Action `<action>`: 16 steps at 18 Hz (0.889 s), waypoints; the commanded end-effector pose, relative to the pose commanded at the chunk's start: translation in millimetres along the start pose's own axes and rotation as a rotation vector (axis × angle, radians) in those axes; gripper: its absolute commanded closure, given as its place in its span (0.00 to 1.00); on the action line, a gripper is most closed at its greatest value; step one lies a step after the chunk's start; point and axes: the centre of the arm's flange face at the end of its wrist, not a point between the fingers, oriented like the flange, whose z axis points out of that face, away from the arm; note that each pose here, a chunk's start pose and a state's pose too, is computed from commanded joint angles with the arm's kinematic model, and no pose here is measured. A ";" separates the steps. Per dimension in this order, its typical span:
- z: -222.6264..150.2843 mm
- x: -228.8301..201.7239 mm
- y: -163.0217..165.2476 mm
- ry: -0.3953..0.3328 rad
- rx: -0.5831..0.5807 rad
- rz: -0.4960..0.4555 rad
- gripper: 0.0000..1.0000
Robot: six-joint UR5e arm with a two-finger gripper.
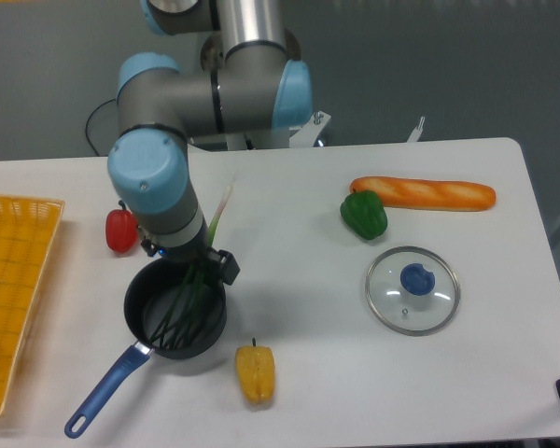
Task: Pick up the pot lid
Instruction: 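Raise the gripper up from above the black saucepan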
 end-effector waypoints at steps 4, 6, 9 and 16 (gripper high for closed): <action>-13.4 4.7 2.8 -0.001 0.026 0.046 0.00; -12.6 0.4 5.5 -0.002 0.021 0.081 0.00; -3.7 -6.6 13.8 0.000 -0.007 0.095 0.00; -2.2 -3.4 34.3 0.004 -0.015 0.078 0.00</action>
